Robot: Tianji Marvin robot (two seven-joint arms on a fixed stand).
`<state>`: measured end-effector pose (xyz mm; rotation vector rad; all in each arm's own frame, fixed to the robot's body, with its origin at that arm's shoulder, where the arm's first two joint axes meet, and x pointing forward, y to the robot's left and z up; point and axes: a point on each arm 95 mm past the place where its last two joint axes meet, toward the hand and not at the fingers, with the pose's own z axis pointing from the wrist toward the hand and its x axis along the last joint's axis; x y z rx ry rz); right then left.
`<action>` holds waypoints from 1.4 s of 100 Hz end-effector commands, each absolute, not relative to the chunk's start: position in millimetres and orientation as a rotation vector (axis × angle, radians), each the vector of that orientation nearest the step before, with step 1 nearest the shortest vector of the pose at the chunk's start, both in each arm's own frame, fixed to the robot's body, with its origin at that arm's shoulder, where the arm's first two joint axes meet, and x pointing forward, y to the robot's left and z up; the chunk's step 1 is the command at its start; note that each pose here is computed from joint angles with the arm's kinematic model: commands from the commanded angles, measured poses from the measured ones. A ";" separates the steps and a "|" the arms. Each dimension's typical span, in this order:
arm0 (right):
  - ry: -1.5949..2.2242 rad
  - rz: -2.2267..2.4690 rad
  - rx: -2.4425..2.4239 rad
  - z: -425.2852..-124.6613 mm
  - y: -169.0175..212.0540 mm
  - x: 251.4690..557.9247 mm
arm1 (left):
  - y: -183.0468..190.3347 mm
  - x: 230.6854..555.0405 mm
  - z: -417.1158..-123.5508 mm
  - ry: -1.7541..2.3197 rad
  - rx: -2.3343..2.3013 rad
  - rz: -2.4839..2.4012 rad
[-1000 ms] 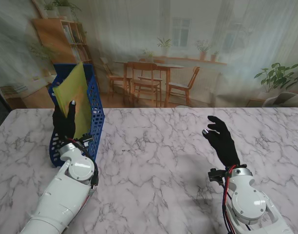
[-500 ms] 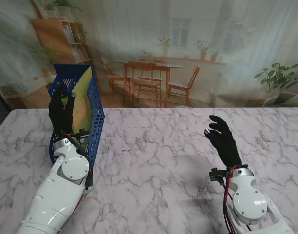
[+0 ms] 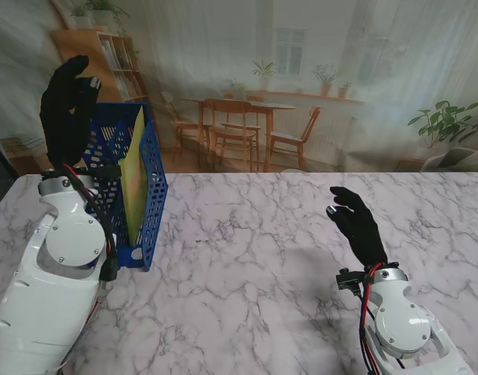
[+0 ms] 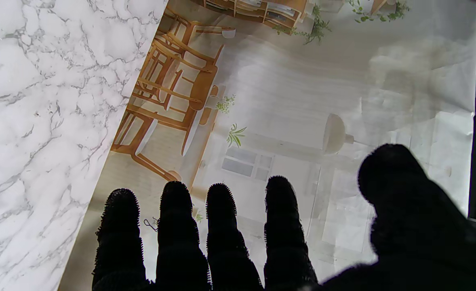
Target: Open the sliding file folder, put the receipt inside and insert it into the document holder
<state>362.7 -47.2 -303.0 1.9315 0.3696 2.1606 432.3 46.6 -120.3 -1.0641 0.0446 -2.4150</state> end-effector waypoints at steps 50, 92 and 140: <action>0.563 2.290 1.855 -285.2 -5.1 384.0 | -84.1 393.8 -219.4 0.490 -1.661 -2.689; 0.633 2.280 1.908 -314.6 8.4 388.1 | -84.7 400.1 -326.6 0.680 -1.927 -2.428; 0.661 2.306 1.861 -309.7 3.8 397.3 | -41.8 409.6 -314.1 0.682 -1.771 -2.391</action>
